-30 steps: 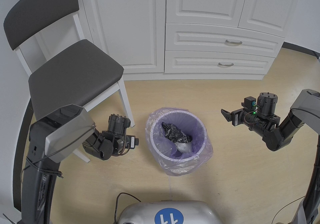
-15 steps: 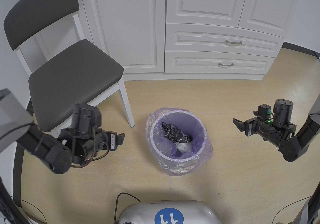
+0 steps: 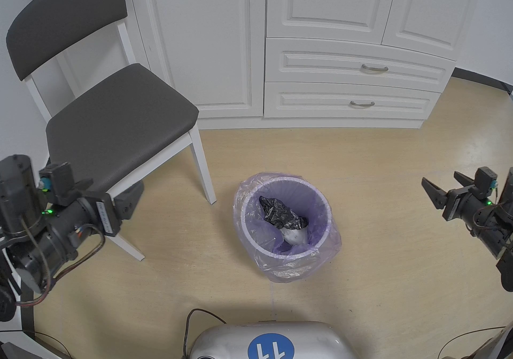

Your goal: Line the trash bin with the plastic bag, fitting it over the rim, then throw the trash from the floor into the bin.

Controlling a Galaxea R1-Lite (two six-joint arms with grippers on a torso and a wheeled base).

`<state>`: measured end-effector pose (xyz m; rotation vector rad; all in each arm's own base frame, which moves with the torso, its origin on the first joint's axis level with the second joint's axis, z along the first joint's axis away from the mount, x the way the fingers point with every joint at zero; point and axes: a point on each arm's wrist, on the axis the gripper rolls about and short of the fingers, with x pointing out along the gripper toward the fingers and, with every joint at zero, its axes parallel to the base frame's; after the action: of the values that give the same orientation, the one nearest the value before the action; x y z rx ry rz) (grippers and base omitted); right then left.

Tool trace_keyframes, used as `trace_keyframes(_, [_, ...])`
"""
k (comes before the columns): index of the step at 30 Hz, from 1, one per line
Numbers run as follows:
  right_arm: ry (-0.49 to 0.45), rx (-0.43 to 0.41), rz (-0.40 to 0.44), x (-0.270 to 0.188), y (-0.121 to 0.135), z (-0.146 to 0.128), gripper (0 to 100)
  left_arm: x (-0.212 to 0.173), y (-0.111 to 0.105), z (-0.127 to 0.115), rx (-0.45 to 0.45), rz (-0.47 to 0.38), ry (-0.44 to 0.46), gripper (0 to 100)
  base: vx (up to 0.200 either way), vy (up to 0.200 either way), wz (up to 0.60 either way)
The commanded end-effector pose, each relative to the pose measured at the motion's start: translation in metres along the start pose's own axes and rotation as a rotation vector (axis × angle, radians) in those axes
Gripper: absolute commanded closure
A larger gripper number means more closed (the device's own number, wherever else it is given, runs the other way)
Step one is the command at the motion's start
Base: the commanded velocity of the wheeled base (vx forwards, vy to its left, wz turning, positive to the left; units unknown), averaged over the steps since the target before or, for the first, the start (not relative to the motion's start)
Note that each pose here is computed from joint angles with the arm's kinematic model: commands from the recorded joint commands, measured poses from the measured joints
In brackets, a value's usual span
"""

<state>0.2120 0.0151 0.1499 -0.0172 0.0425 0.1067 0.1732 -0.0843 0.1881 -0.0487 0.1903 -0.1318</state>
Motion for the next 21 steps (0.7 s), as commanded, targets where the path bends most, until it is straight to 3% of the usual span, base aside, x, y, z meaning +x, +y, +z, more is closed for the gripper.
trace_keyframes(1, [-0.205, 0.009, 0.028, -0.057, 0.005, 0.034, 0, -0.052, 0.019, 0.02, -0.04, 0.022, -0.182, 0, 0.0, 0.0, 0.0])
trace_keyframes(8, [-0.255, 0.008, 0.04, -0.099, 0.007, 0.056, 0, -0.077, 0.034, 0.029, 0.013, 0.082, -0.235, 0, 0.0, 0.0, 0.0])
trace_keyframes(12, [-0.287, 0.008, 0.045, -0.14, 0.007, 0.072, 0, -0.099, 0.047, 0.037, 0.059, 0.162, -0.308, 0, 0.0, 0.0, 0.0])
trace_keyframes(21, [-0.378, -0.004, 0.084, -0.194, 0.008, 0.071, 0, -0.128, 0.057, 0.035, 0.077, 0.218, -0.357, 0, 0.0, 0.0, 0.0])
